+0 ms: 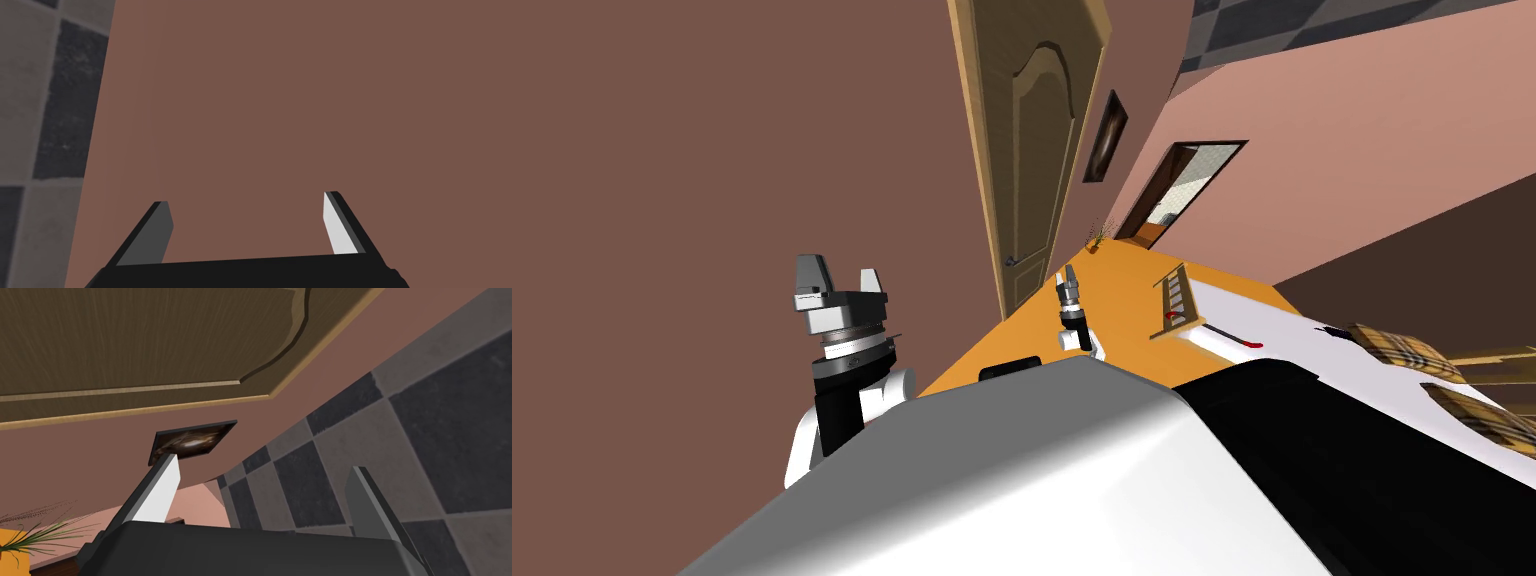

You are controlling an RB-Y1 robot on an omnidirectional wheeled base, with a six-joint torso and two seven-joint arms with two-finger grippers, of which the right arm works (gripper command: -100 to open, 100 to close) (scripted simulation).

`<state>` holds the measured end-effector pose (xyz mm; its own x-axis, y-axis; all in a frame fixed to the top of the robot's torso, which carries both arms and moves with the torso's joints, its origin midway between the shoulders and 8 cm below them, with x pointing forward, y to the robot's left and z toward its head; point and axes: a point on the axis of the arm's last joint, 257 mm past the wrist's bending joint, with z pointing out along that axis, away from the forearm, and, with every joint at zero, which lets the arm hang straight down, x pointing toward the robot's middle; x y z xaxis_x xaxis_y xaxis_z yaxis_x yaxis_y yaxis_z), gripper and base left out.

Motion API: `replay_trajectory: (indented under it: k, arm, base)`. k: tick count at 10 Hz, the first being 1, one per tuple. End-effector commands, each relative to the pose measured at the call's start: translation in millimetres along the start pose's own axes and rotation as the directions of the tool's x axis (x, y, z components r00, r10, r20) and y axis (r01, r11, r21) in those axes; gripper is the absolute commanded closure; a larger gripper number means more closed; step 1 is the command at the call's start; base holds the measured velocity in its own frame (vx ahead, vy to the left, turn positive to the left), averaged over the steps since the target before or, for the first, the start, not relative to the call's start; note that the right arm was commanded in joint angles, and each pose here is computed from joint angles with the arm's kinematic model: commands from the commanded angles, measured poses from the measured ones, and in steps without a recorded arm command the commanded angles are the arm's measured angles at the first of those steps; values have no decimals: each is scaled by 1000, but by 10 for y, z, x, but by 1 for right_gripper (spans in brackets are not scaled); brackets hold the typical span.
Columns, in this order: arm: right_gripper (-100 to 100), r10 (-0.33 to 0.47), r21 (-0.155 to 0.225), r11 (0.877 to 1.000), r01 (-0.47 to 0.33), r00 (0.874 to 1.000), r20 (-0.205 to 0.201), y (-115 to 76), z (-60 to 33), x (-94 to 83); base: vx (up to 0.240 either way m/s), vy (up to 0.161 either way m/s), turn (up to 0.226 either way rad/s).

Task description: Pull the door open

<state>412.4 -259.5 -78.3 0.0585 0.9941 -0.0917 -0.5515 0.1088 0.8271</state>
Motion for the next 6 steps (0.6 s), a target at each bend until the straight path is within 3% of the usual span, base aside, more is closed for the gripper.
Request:
replay_trajectory:
  k: [1, 3, 6]
  arm:
    - [-100, 3, 26, 1000, -3, 1000, -4, -136, -41, 8]
    - [-100, 14, 53, 999, -13, 1000, -17, -342, -25, 38]
    - [-100, 19, 87, 996, -17, 1000, -23, -537, -61, 50]
  base:
    - [34, -68, 52]
    - [32, -72, 173]
    - [28, -63, 92]
